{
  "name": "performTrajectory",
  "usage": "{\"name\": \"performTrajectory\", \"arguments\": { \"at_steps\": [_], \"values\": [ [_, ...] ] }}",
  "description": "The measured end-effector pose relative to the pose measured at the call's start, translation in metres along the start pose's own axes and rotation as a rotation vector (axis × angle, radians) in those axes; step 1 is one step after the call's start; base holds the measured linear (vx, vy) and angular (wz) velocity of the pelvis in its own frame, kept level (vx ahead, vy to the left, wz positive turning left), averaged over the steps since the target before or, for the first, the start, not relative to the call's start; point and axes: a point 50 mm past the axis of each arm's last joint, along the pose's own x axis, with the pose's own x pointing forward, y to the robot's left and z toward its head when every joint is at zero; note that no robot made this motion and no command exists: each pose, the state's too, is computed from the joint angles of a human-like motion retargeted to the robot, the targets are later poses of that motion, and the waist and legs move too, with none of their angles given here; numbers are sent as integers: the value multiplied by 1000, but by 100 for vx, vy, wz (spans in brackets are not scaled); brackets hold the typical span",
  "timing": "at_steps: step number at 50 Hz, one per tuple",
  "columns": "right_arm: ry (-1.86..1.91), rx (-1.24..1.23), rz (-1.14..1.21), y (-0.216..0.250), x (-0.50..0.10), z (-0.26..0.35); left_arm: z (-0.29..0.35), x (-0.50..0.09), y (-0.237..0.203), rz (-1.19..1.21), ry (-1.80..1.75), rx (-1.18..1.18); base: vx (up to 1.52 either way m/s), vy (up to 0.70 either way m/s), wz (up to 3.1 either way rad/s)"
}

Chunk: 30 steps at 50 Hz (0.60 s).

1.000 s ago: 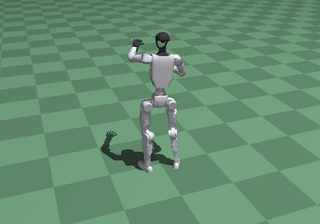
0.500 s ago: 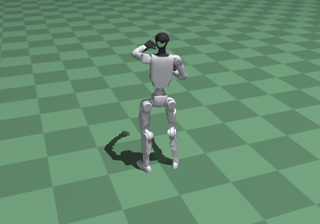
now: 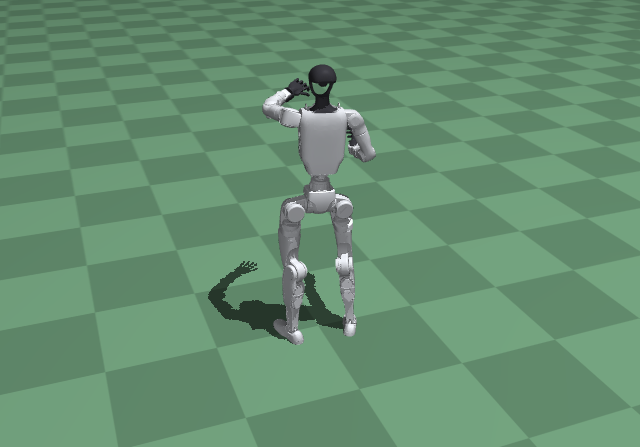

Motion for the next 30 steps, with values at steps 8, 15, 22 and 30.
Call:
{"name": "performTrajectory", "arguments": {
  "at_steps": [8,15,22,30],
  "values": [
    [-33,26,-18,-5,-5,5,0,-1,1,18,2,-24,0,0,0],
    [-85,-6,-39,-3,6,14,3,1,6,40,-10,-32,0,0,0],
    [-194,-138,68,29,45,43,7,3,10,34,-18,-32,0,0,0],
    [-325,-175,200,87,89,99,9,4,12,19,-17,-42,0,0,0]
  ]
}}
